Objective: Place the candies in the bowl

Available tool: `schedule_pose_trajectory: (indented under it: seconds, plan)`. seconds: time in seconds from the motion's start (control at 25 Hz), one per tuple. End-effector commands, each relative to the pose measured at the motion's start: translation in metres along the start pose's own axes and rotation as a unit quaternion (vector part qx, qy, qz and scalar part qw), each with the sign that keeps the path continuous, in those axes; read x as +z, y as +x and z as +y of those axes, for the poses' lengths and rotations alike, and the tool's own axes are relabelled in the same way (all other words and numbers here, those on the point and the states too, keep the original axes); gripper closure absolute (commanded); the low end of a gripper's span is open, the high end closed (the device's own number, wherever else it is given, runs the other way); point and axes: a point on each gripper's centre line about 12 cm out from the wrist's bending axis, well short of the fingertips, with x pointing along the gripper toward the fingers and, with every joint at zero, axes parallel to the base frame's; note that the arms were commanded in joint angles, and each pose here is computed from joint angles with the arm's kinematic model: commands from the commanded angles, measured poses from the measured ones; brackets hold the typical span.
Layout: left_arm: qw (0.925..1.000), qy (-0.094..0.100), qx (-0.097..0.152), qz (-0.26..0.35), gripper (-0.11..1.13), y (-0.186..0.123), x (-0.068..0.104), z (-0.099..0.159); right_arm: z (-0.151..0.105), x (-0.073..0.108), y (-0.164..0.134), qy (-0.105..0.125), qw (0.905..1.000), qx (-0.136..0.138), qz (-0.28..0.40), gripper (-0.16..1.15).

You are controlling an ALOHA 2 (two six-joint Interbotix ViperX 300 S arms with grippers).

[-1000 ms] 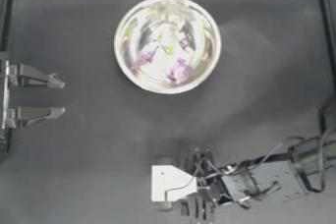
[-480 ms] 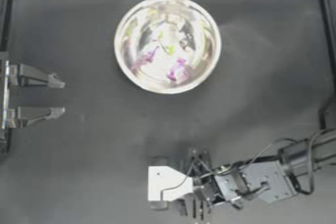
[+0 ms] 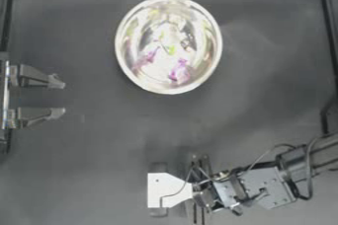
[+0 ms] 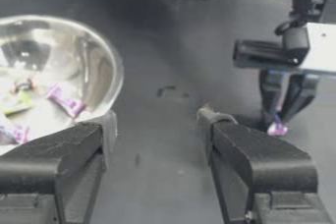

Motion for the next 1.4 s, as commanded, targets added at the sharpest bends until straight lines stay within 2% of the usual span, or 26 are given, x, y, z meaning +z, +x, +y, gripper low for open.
schedule_pose_trajectory:
  seconds: [0.04,0.32,0.44,0.6,0.88,1.2,1.4]
  plan:
    - [0.9999,-0.002,-0.001,-0.012,0.14,0.000,0.008,-0.001,0.004,0.004,-0.008,-0.001,1.0000,0.004,-0.008,0.54]
    - [0.9999,-0.004,-0.001,-0.012,0.14,0.000,0.008,-0.001,0.003,0.005,-0.027,0.000,0.9995,0.007,-0.030,0.55]
    - [0.9999,-0.003,-0.001,-0.012,0.14,0.000,0.008,-0.001,-0.001,0.008,-0.048,-0.004,0.9974,0.013,-0.071,0.55]
    - [0.9999,-0.004,-0.001,-0.011,0.14,0.000,0.007,-0.001,-0.015,0.009,-0.076,0.009,0.9903,0.022,-0.137,0.56]
    - [0.9999,-0.004,-0.001,-0.011,0.14,0.000,0.006,-0.001,-0.052,0.006,-0.116,0.036,0.9708,0.024,-0.236,0.56]
    - [0.9999,-0.004,-0.002,-0.011,0.14,0.000,0.004,0.000,-0.117,0.007,-0.151,0.058,0.9472,-0.017,-0.315,0.56]
    - [0.9999,-0.004,-0.002,-0.011,0.14,0.000,0.001,0.000,-0.165,0.008,-0.164,0.079,0.9275,-0.036,-0.364,0.56]
